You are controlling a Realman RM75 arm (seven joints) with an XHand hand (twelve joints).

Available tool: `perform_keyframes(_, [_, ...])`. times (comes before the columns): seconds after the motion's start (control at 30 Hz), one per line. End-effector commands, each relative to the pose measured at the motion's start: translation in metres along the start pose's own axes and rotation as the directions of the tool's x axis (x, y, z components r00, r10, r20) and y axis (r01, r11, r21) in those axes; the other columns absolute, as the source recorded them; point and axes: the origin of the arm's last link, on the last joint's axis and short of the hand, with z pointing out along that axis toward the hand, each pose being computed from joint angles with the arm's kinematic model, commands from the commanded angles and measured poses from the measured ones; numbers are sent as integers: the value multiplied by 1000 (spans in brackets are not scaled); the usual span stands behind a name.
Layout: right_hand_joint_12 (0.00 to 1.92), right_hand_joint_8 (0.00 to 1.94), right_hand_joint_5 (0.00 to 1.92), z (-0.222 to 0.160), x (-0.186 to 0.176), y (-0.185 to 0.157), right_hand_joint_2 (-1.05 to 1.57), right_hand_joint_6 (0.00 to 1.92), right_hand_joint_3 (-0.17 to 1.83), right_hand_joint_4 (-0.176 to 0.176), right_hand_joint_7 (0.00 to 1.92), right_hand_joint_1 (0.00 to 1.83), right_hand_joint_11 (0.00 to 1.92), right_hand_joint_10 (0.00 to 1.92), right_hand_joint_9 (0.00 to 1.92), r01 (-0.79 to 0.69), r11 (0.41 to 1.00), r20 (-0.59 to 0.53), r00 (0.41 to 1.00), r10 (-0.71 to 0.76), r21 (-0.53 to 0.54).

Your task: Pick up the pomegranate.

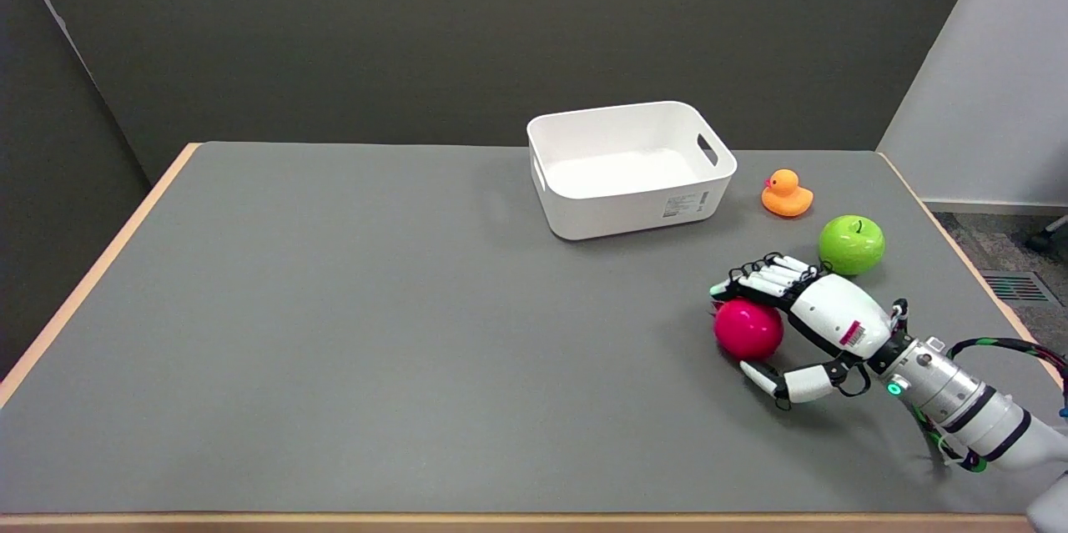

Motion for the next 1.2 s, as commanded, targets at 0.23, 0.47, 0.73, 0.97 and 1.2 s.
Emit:
perform_keyframes(0.23, [1446, 1288, 628, 7, 3, -2, 1106, 1538, 300, -39, 859, 1158, 332, 1332, 753, -3, 1000, -37, 999, 4, 22])
perform_keyframes(0.47, [1488, 1329, 649, 17, 18, -6, 1008, 1503, 474, -70, 899, 1180, 378, 1457, 811, 7, 998, -96, 995, -1, 58])
perform_keyframes(0.73, [1493, 1475, 702, 44, 60, -7, 1072, 1465, 387, -176, 751, 1191, 434, 1571, 876, 54, 994, -213, 976, -34, 91])
perform_keyframes(0.97, [1537, 1489, 701, 79, 124, -3, 1058, 1476, 422, -176, 749, 1190, 475, 1612, 876, 127, 990, -347, 933, -100, 54])
perform_keyframes(1.2, [1543, 1510, 693, 130, 187, -2, 1054, 1492, 442, -176, 741, 1186, 487, 1666, 867, 205, 978, -438, 875, -203, -45])
